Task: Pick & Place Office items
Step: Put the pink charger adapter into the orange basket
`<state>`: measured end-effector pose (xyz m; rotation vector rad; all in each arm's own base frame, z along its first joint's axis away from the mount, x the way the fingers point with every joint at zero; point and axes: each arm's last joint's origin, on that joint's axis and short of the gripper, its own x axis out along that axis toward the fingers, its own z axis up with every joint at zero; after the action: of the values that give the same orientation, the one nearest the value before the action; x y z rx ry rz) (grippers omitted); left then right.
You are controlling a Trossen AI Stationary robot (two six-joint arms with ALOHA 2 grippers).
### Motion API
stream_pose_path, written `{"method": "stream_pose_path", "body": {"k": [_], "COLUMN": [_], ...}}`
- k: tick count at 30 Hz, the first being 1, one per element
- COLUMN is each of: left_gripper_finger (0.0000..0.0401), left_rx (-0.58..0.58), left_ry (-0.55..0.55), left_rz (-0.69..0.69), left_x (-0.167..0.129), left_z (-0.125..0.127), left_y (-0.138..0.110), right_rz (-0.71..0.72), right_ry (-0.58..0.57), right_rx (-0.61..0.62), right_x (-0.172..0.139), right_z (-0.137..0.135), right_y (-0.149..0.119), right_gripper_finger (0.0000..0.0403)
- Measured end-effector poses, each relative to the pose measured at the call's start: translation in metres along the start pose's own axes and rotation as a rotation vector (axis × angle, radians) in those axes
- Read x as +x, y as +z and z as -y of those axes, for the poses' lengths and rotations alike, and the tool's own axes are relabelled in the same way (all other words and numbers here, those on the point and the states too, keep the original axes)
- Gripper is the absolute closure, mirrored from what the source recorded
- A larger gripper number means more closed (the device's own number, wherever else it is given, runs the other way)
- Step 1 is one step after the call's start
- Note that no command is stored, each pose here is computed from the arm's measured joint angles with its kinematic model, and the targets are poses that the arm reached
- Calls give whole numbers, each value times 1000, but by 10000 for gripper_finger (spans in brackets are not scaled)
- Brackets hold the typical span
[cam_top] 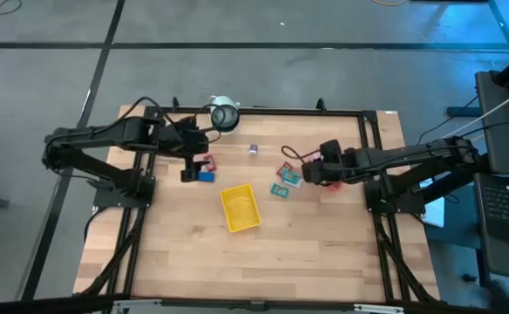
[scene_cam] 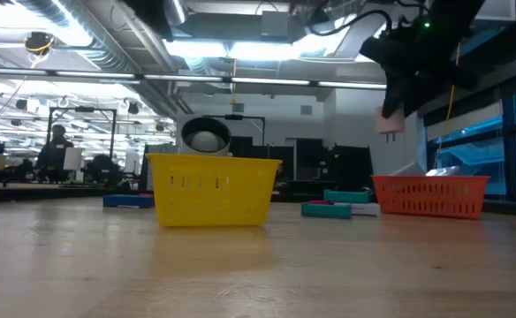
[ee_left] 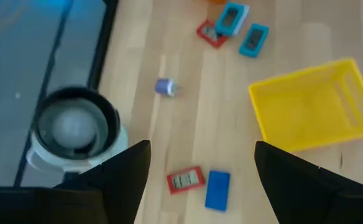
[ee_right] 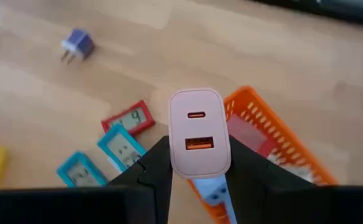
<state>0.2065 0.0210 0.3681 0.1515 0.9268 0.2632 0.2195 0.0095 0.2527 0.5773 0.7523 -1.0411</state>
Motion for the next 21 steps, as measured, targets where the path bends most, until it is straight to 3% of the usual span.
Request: {"method": "stream_pose_path", "body": {"k": [4, 8, 17, 21], "left_gripper_finger": [116, 116, 116, 116], "left_rx": [-11, -16, -21, -21], "left_ry": [-19, -34, -58, -59], "left_rz": [-3, 11, 35, 39], "left_x": [6, 14, 24, 23], "left_z": [0, 2, 6, 6], "left_y": [-9, -14, -13, -13], "right_rz": [-4, -6, -108, -141], "right_ry": [-22, -82, -165, -208], "right_rx": [182, 273, 321, 266], "right_x": [3, 8, 25, 36], "right_z": [3, 10, 18, 15], "right_y": [4, 9, 18, 16], "right_gripper_finger": [284, 282, 279, 280]}}
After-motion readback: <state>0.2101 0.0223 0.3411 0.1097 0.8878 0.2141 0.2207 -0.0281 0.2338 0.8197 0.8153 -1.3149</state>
